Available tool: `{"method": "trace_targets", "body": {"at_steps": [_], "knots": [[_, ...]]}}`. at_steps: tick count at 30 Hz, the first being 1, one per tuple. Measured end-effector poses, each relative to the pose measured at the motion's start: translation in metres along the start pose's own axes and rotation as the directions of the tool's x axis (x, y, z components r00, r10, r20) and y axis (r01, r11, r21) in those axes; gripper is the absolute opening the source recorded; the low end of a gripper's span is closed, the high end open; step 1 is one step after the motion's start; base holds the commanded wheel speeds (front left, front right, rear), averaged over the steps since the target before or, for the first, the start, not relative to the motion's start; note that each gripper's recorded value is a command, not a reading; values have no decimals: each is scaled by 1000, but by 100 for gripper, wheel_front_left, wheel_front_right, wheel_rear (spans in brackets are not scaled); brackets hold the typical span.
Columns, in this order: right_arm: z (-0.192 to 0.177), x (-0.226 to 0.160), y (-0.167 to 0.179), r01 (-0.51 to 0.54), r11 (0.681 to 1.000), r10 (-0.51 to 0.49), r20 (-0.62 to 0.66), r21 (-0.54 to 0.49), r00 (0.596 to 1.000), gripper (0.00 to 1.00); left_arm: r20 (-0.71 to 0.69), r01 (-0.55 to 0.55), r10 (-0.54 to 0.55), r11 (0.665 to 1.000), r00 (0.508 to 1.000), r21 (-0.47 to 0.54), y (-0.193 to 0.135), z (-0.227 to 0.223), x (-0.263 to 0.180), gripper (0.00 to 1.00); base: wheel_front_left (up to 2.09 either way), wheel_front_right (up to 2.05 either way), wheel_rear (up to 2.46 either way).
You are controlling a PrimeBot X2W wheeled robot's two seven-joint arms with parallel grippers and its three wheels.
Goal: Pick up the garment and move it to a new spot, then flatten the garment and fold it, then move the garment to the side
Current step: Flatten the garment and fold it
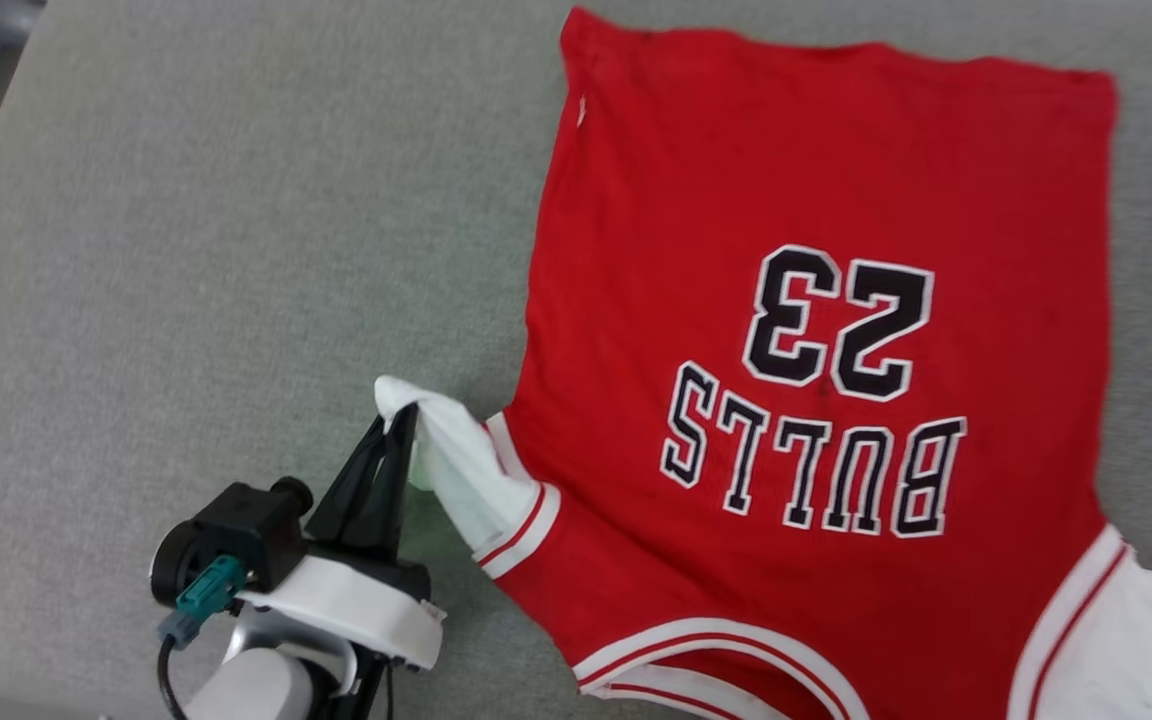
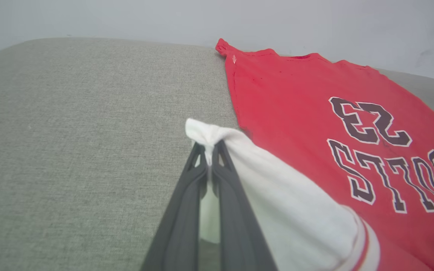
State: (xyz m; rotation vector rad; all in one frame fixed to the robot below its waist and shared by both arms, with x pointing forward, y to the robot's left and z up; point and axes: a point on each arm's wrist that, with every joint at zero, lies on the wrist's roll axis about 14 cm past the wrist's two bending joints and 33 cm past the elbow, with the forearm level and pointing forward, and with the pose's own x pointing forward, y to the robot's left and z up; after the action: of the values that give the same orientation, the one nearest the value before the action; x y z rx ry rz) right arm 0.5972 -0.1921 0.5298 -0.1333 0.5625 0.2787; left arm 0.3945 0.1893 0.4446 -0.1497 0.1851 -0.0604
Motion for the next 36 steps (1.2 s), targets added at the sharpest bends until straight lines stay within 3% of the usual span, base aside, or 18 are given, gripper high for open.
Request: {"method": "trace_targets", "body": {"at_steps": [4, 11, 17, 23, 25, 29, 30, 36], "knots": [[-26, 40, 11, -40, 999, 43, -194, 17, 980, 100, -11, -8, 8, 1000, 1000, -1, 1, -7, 8, 0, 0, 0, 0], [-72, 95, 19, -39, 999, 32, -398, -9, 917, 100, -19, -29, 29, 1000, 999, 2, 5, -15, 20, 0, 0, 0, 0], [-114, 129, 31, -58, 998, 58, -475, 15, 878, 100, -40, -49, 49, 999, 998, 1, 11, -25, 24, 0, 0, 0, 0], [-137, 139, 31, -57, 998, 68, -501, 36, 863, 100, -51, -65, 65, 998, 997, 1, 15, -32, 25, 0, 0, 0, 0], [-137, 138, 27, -51, 998, 60, -499, 32, 865, 0, -51, -67, 67, 998, 996, 3, 17, -32, 25, 0, 0, 0, 0], [-131, 135, 24, -45, 999, 50, -467, 20, 883, 0, -45, -71, 71, 997, 996, 5, 19, -31, 25, 0, 0, 0, 0], [-120, 129, 25, -51, 999, 52, -422, 14, 905, 0, -38, -75, 76, 997, 996, 5, 20, -28, 22, 0, 0, 0, 0], [-87, 100, 20, -59, 997, 44, -314, -39, 949, 0, -11, -82, 82, 997, 997, -4, 19, -18, 9, 0, 0, 0, 0]]}}
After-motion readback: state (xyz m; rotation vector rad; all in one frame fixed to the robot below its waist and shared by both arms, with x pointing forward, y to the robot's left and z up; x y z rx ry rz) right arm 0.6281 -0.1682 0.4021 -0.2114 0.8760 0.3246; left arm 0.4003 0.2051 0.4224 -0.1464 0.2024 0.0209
